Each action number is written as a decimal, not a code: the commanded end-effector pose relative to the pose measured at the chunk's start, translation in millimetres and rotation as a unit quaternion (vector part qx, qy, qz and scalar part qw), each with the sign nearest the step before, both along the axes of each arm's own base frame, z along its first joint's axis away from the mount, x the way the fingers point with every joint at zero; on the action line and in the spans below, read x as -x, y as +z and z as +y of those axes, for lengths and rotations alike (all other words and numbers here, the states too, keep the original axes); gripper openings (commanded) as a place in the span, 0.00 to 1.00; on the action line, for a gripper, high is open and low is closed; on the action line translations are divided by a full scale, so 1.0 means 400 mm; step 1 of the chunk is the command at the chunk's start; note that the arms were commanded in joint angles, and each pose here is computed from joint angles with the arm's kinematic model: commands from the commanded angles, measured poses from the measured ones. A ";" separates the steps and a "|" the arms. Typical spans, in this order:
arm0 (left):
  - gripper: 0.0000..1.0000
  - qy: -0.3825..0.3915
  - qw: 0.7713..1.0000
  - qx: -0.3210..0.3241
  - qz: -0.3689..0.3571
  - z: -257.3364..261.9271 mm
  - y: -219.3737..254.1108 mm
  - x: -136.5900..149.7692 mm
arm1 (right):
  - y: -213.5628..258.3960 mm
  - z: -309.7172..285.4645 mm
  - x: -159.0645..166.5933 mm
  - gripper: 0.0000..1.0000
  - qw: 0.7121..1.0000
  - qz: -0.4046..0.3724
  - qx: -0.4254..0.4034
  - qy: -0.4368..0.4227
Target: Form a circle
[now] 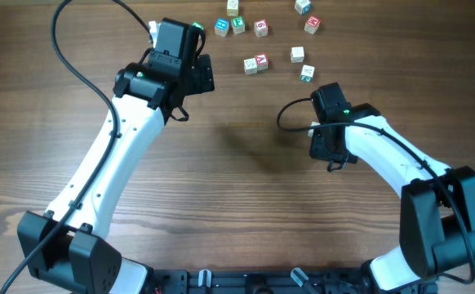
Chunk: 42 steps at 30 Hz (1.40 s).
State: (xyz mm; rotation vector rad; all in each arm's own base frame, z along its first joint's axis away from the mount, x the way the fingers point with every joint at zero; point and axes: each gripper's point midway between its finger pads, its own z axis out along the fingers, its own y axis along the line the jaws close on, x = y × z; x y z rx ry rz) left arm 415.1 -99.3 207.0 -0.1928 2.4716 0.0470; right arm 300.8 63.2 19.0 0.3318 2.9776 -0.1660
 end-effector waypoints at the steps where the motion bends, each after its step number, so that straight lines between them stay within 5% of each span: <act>1: 1.00 0.006 1.000 0.002 0.000 0.005 -0.004 -0.002 | -0.021 -0.003 0.019 0.04 1.000 0.018 0.001 0.006; 35: 1.00 0.006 1.000 0.002 0.000 0.005 -0.004 -0.002 | -0.039 -0.031 0.012 0.04 1.000 -0.002 0.031 0.002; 42: 1.00 0.006 1.000 0.002 0.000 0.005 -0.004 -0.002 | -0.044 -0.028 0.102 0.05 0.996 0.065 0.015 -0.063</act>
